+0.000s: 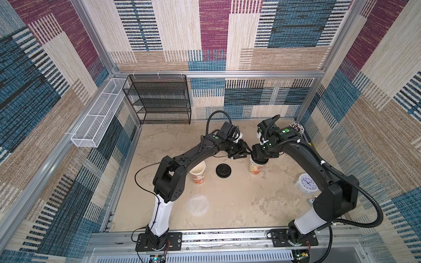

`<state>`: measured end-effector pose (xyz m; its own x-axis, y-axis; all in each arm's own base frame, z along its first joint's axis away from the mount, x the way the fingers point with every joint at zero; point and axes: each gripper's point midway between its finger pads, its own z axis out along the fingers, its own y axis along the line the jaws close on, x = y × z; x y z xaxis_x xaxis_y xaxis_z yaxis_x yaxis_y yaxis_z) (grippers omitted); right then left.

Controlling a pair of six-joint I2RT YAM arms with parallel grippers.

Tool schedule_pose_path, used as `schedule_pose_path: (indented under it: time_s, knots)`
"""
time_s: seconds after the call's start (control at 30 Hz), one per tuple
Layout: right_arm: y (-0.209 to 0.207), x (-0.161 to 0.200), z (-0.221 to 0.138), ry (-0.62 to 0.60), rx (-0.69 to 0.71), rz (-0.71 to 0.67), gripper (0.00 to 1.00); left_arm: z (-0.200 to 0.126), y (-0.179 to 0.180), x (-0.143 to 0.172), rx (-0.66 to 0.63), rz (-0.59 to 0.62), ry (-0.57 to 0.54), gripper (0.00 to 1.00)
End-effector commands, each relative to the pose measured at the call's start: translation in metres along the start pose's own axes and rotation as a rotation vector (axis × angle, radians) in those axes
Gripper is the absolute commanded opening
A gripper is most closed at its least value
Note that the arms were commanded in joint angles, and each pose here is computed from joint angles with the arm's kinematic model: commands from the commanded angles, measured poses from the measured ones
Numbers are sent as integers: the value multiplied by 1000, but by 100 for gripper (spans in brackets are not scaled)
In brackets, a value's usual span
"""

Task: Put the leak-proof paper on the milk tea cups
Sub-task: Secure the cup lid on the cup.

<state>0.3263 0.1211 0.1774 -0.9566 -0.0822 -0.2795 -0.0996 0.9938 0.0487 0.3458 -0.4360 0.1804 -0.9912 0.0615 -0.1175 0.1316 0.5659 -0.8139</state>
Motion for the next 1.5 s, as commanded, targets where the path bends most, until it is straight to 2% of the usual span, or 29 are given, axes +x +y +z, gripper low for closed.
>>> schedule_pose_path:
  time_s: [0.0,0.3,0.43,0.57,0.7,0.87,1.0,1.2,1.47]
  knots:
    - [2,34,11,159,-18,14,72,4,8,10,-25,-18,42,42]
    - [2,33,11,147,-20,20,72,19,42,37,-112,-68,117,38]
    - [2,34,13,140,-26,22,72,18,46,38,-131,-67,118,39]
    - [3,34,12,123,-35,23,72,0,29,16,-112,-20,46,41]
    - [2,38,14,128,-34,21,73,-28,-1,-15,-37,19,-59,47]
    - [2,40,15,135,-36,19,73,-41,-28,-28,50,46,-85,56]
    - [3,39,15,132,-38,17,73,-32,-34,-18,93,68,-20,66]
    - [3,40,16,135,-45,16,73,-17,-31,-4,124,67,82,74]
    - [6,40,18,138,-56,15,74,-3,-33,5,189,89,181,77]
